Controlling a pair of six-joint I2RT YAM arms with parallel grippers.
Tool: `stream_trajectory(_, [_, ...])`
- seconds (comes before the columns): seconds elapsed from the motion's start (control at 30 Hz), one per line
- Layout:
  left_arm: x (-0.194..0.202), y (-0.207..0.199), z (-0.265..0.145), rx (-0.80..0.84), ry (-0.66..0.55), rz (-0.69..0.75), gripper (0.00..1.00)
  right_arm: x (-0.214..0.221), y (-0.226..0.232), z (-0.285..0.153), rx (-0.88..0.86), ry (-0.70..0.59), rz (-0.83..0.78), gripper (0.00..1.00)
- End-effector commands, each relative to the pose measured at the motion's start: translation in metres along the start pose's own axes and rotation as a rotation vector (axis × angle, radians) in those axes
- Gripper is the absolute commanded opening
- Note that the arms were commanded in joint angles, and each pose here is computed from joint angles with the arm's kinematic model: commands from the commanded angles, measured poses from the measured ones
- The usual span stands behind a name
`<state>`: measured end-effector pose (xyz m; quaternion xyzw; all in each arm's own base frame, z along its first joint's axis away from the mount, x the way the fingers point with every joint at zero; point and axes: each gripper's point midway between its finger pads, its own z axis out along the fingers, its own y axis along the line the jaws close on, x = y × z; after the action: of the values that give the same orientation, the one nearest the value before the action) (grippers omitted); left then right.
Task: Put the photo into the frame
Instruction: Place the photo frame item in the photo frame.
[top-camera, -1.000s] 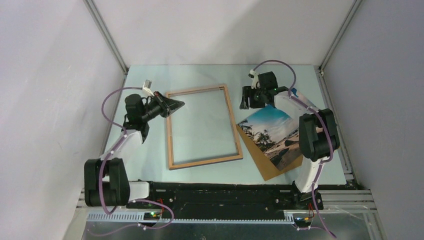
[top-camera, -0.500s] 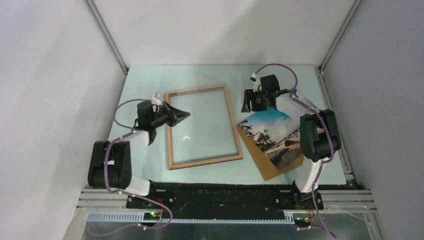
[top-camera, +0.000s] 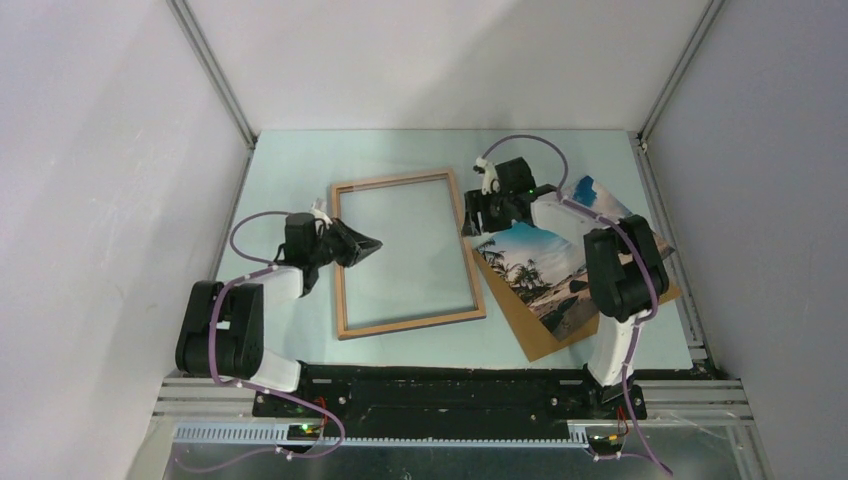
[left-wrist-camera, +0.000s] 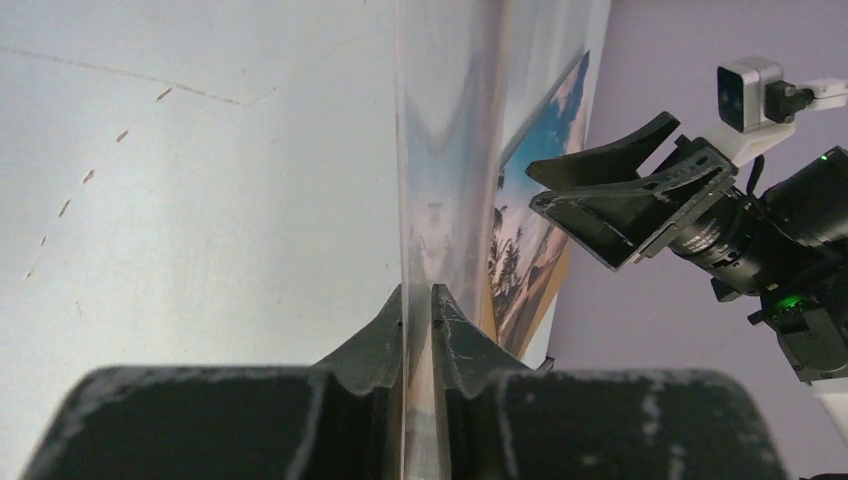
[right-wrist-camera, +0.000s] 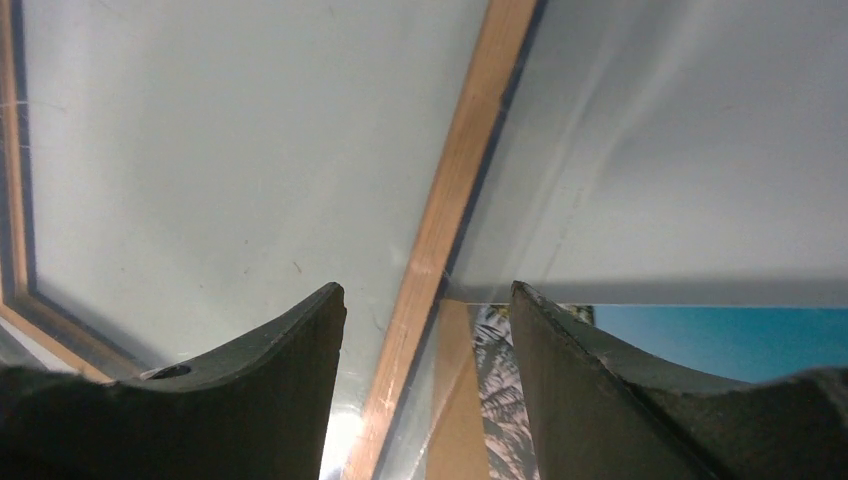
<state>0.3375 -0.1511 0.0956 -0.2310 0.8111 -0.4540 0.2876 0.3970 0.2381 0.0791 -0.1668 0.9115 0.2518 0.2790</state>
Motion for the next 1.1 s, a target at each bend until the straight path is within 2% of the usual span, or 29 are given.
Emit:
stream_trajectory(0.0, [0.002, 0.003, 0.0, -0.022, -0.017, 0.052, 0.16, 0.003, 0.009, 0.019, -0.013, 0.026, -0.047, 0.66])
stream_trajectory(0.2, [0.005, 0.001, -0.001, -0.021, -0.011, 0.063, 0.28, 0.017, 0.009, 0.034, -0.002, 0.076, -0.063, 0.65])
stream_trajectory(0.47, [-0.001, -0.008, -0.001, -0.002, -0.019, 0.107, 0.55, 0.02, 0.008, 0.035, 0.011, 0.085, -0.09, 0.64])
stream_trajectory(0.67, [-0.011, -0.021, 0.007, 0.031, -0.004, 0.134, 0.65, 0.02, 0.01, 0.033, 0.015, 0.09, -0.112, 0.64])
stream_trajectory(0.87, [-0.02, -0.025, 0.013, 0.041, -0.002, 0.167, 0.73, 0.02, 0.012, 0.031, 0.019, 0.089, -0.125, 0.63])
stream_trajectory(1.07, [-0.029, -0.018, 0.02, 0.026, -0.005, 0.179, 0.73, 0.023, 0.012, 0.033, 0.024, 0.099, -0.138, 0.63])
